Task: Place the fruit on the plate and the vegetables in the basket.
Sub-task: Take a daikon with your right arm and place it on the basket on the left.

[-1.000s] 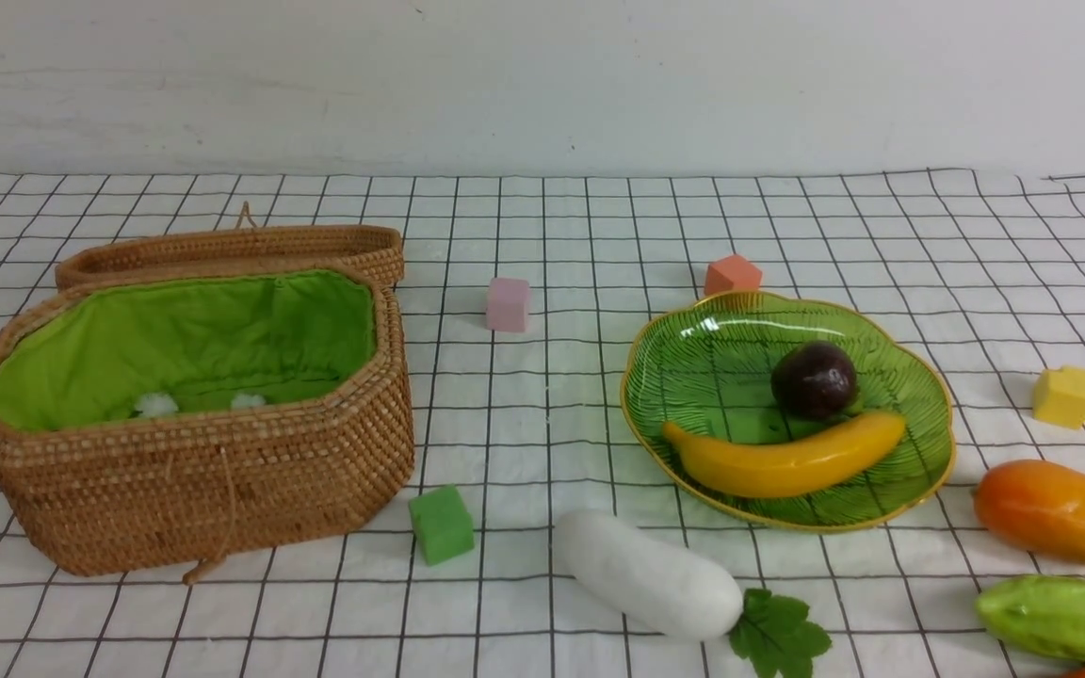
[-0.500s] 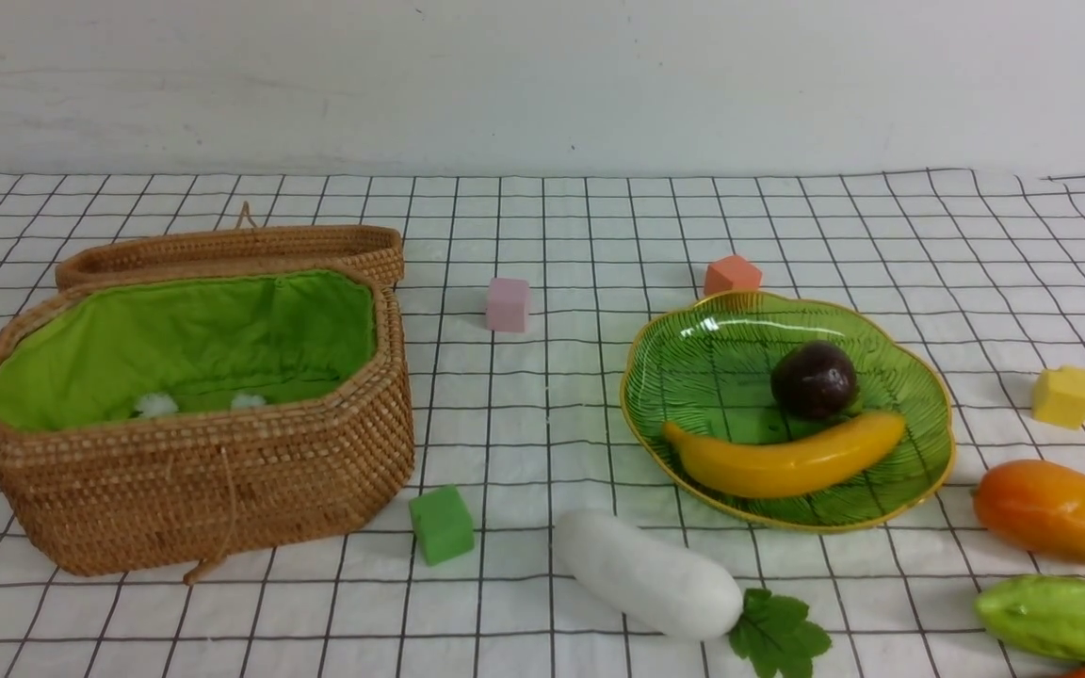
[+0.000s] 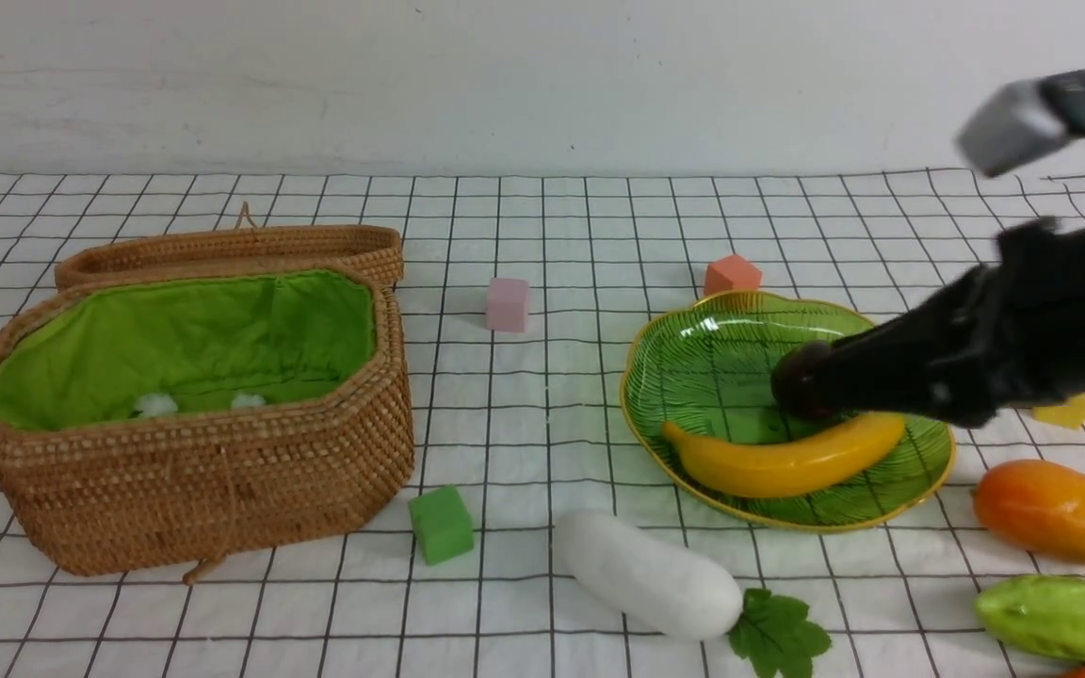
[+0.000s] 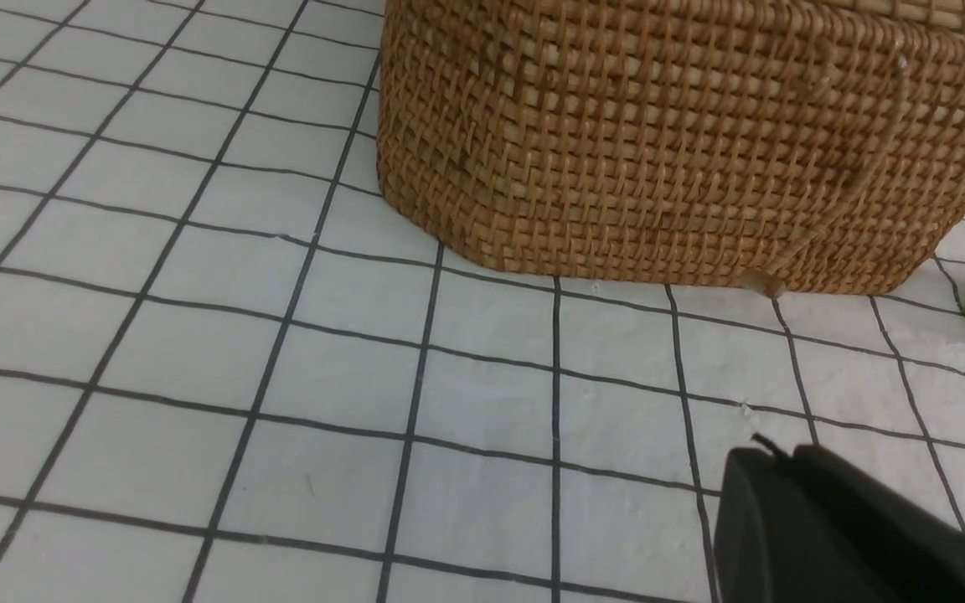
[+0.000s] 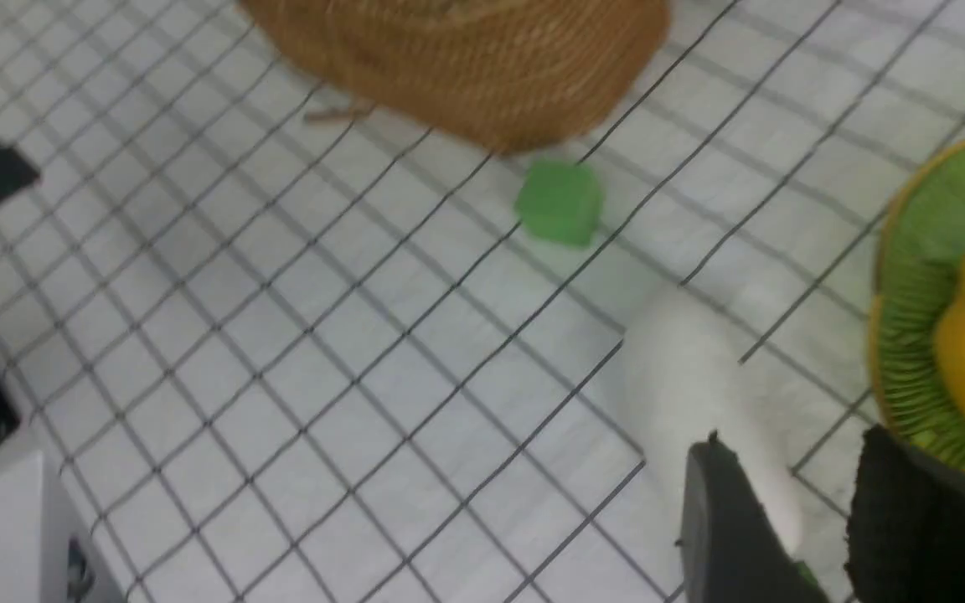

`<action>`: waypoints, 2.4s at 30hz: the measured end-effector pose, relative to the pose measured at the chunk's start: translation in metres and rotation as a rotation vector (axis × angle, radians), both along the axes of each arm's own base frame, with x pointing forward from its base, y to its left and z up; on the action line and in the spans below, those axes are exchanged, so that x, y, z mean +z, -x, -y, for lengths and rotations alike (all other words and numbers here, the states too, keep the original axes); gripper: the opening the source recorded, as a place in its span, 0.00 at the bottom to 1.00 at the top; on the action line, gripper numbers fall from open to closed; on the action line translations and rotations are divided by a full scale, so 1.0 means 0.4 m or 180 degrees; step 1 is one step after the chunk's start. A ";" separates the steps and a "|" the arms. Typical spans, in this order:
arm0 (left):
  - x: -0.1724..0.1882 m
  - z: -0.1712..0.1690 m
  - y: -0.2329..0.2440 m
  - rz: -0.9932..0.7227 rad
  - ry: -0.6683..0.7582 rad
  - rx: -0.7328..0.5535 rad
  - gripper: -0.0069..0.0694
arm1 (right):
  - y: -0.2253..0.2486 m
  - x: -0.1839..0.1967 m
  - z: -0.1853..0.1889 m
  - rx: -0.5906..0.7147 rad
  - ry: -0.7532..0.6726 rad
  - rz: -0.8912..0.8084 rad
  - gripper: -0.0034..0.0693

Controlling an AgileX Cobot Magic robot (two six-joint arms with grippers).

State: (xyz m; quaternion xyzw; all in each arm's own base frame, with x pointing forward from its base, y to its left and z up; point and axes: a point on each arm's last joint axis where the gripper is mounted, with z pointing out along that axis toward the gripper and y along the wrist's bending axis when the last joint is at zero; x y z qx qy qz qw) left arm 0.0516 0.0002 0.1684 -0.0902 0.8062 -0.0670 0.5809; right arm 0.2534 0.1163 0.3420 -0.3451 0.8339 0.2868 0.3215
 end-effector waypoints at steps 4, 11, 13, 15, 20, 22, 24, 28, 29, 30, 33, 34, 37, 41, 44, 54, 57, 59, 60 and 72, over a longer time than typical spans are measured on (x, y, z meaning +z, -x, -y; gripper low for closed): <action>0.000 0.000 0.000 0.0000 0.0000 0.0000 0.13 | -0.065 -0.051 -0.121 0.0539 0.0404 -0.0300 0.45; 0.000 0.000 0.000 0.0000 0.0000 0.0000 0.14 | -0.136 -0.242 -0.298 0.0520 0.1630 -0.0781 0.87; 0.000 0.000 0.000 0.0000 0.0000 0.0000 0.14 | -0.146 -0.295 -0.315 0.0515 0.1815 -0.0856 0.94; 0.000 0.000 0.000 0.0000 0.0000 0.0000 0.14 | -0.152 -0.333 -0.324 0.0539 0.1927 -0.0900 0.97; 0.000 0.000 0.000 0.0000 0.0000 0.0000 0.15 | -0.172 -0.425 -0.334 0.0557 0.2099 -0.1038 0.91; 0.000 0.000 0.000 0.0000 0.0000 0.0000 0.15 | -0.173 -0.439 -0.334 0.0573 0.2139 -0.1080 0.82; 0.000 0.000 0.000 0.0000 0.0000 0.0000 0.16 | -0.172 -0.436 -0.335 0.0574 0.2122 -0.1107 0.73; 0.000 0.000 0.000 0.0000 0.0000 0.0000 0.17 | -0.180 -0.397 -0.345 0.0616 0.2100 -0.1137 0.74; 0.000 0.000 0.000 0.0000 0.0000 0.0000 0.17 | -0.191 -0.357 -0.356 0.0619 0.2020 -0.1073 0.74; 0.000 0.000 0.000 0.0000 0.0000 0.0000 0.17 | -0.193 -0.352 -0.358 0.0618 0.2005 -0.1062 0.74; 0.000 0.000 0.000 0.0000 0.0000 0.0000 0.17 | -0.228 -0.213 -0.401 0.0552 0.1516 -0.0690 0.74; 0.000 0.000 0.000 0.0000 0.0000 0.0000 0.17 | -0.237 -0.168 -0.414 0.0524 0.1324 -0.0551 0.74; 0.000 0.000 0.000 0.0000 0.0000 0.0000 0.18 | -0.251 -0.074 -0.449 0.0436 0.0719 -0.0271 0.74; 0.000 0.000 0.000 0.0000 0.0000 0.0000 0.18 | -0.260 0.069 -0.535 0.0387 -0.0504 0.0524 0.74; 0.000 0.000 0.000 0.0000 0.0000 0.0000 0.18 | -0.265 0.076 -0.591 0.0436 -0.0786 0.0996 0.74; 0.000 0.000 0.000 0.0000 0.0000 0.0000 0.18 | -0.307 -0.153 -0.740 0.0369 -0.0774 0.1318 0.74; 0.000 0.000 0.000 0.0000 0.0000 0.0000 0.18 | -0.309 -0.166 -0.737 0.0391 -0.0778 0.1170 0.76; 0.000 0.000 0.000 0.0000 0.0000 0.0000 0.19 | -0.315 -0.161 -0.728 0.0372 -0.0794 0.1124 0.87; 0.000 0.000 0.000 0.0000 0.0000 0.0000 0.19 | -0.315 -0.155 -0.723 0.0395 -0.0793 0.1106 0.92; 0.000 0.000 0.000 0.0000 0.0000 0.0000 0.21 | -0.271 0.105 -0.453 0.0758 -0.0098 0.0779 0.88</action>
